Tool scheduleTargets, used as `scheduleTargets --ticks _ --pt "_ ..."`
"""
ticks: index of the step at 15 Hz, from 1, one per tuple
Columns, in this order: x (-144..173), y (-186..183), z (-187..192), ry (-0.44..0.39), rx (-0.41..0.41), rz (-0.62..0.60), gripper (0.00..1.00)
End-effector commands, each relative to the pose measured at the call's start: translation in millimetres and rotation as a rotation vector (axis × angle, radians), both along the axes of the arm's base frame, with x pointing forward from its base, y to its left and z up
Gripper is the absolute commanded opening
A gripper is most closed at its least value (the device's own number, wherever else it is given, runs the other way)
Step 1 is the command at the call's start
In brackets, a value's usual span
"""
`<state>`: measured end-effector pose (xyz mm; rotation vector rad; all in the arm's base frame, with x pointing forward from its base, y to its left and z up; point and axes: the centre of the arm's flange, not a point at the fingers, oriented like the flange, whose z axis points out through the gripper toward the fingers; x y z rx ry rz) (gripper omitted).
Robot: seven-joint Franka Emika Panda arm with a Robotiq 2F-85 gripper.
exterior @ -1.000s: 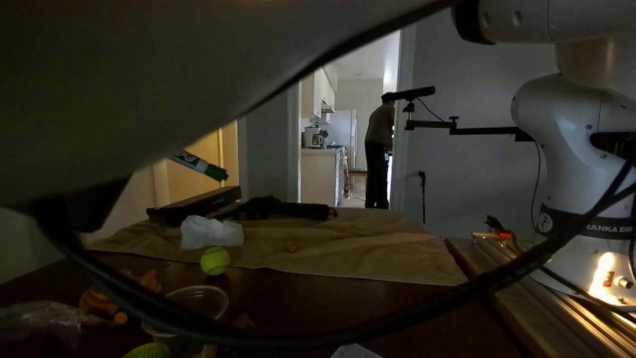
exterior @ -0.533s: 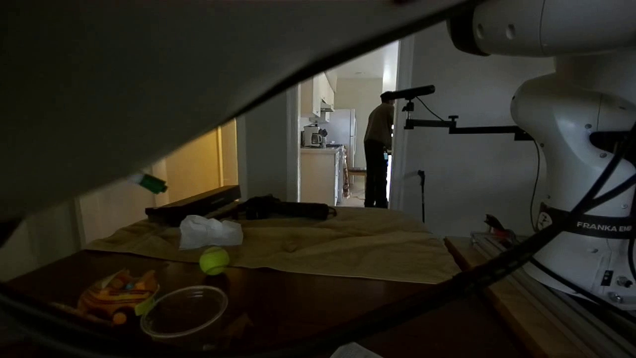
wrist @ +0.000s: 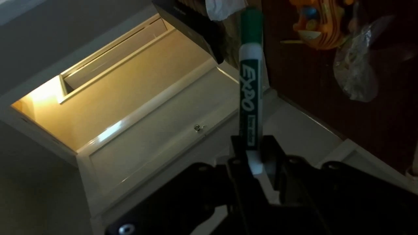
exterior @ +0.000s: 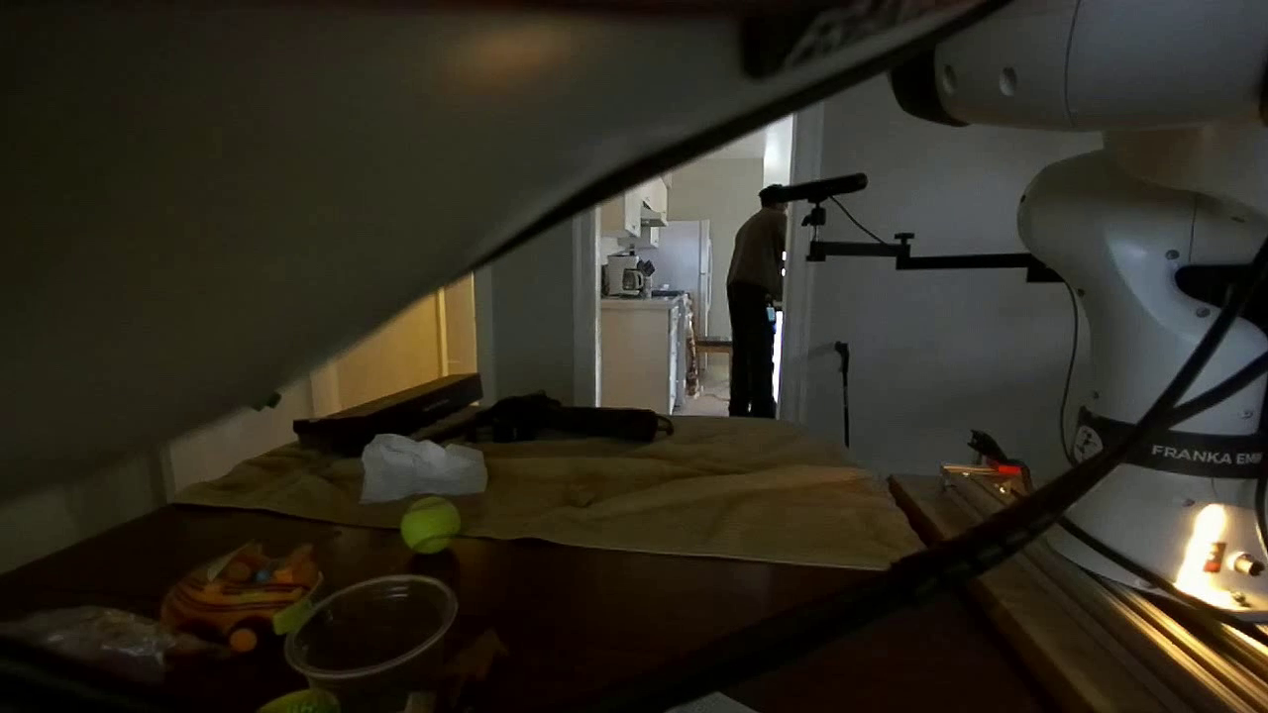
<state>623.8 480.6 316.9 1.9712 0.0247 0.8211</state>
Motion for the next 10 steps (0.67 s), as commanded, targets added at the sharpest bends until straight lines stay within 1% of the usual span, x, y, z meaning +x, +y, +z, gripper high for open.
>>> scheduleTargets --ticks 1,2,4,7,10 --pt "17.6 27.6 -2.6 -0.030 -0.016 -0.049 0.05" --pt "17.9 28.0 -4.4 -0.029 -0.019 -0.061 0.05" --pt "18.6 30.2 -8.1 -0.018 0.007 -0.072 0.05" --pt "25.2 31.4 -23.2 -0.019 0.063 -0.040 0.05" --pt "30.4 33.4 -35.0 -0.010 0.090 -0.042 0.05"
